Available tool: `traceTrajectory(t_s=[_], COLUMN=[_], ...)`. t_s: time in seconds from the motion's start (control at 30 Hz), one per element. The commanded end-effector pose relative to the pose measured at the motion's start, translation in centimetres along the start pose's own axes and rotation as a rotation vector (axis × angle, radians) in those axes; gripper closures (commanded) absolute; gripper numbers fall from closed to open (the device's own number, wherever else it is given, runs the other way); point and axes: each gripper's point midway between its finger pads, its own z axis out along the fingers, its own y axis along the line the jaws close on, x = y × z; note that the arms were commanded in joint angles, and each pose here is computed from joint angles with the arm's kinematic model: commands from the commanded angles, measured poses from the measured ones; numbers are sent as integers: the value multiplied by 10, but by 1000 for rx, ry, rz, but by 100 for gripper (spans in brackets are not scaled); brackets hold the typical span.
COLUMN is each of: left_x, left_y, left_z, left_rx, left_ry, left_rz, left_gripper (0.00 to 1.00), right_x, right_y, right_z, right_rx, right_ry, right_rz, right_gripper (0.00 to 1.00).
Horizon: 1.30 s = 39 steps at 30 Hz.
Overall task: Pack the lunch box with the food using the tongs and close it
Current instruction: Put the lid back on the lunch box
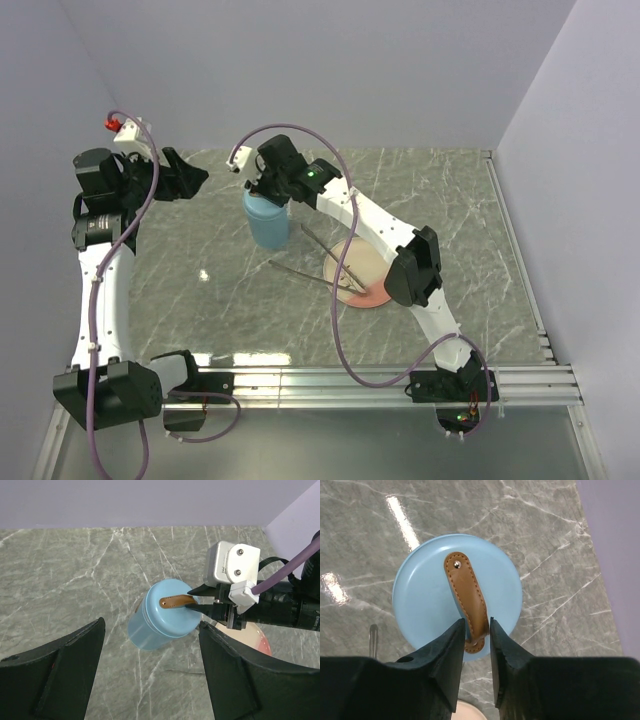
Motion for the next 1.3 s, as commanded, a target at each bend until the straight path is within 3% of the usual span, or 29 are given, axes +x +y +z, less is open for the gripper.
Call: traceTrajectory(t_s=[0.0, 0.47, 0.57, 0.63, 0.67, 0.7, 0.87, 0.9, 0.97, 1.13, 1.17, 1.27], left_x=[-5, -2, -8, -14, -17, -27, -29, -40, -28, 21, 21, 37], left_y=[-1, -3, -6, -7, -7, -9, -6, -12, -17, -32, -33, -38], left_z=[1, 5, 7, 10, 10, 10, 23, 23, 34, 66, 71, 92], left_rx=[22, 56, 86, 112, 120, 130, 214, 254, 374, 555, 587, 665], left_ry=[-22, -21, -31, -29, -30, -44, 28, 17, 71, 275, 267, 269], left_rz=[37, 36, 71, 118, 142, 204, 283, 363, 378, 645, 752, 799], left_gripper=[19, 19, 19, 18, 18, 18, 17, 18, 19, 22, 25, 27], right_x=[-25, -62, -70, -72, -71, -62, -46, -34, -24, 27, 44, 81], right_y=[-5, -13, -13, -11, -9, -5, -8, -6, -17, -40, -58, -77], right_z=[-3, -39, -56, -72, -76, -76, -113, -112, -130, -154, -157, -167], right_rx=[32, 44, 37, 21, 8, -9, -21, -34, -34, -137, -121, -158], right_ry=[-76, -195, -227, -246, -247, -231, -225, -201, -200, -101, -71, -8], right_rz=[-3, 42, 55, 64, 68, 75, 76, 80, 102, 240, 281, 393], right_gripper=[64, 53, 43, 27, 26, 17, 13, 13, 13, 11, 11, 9])
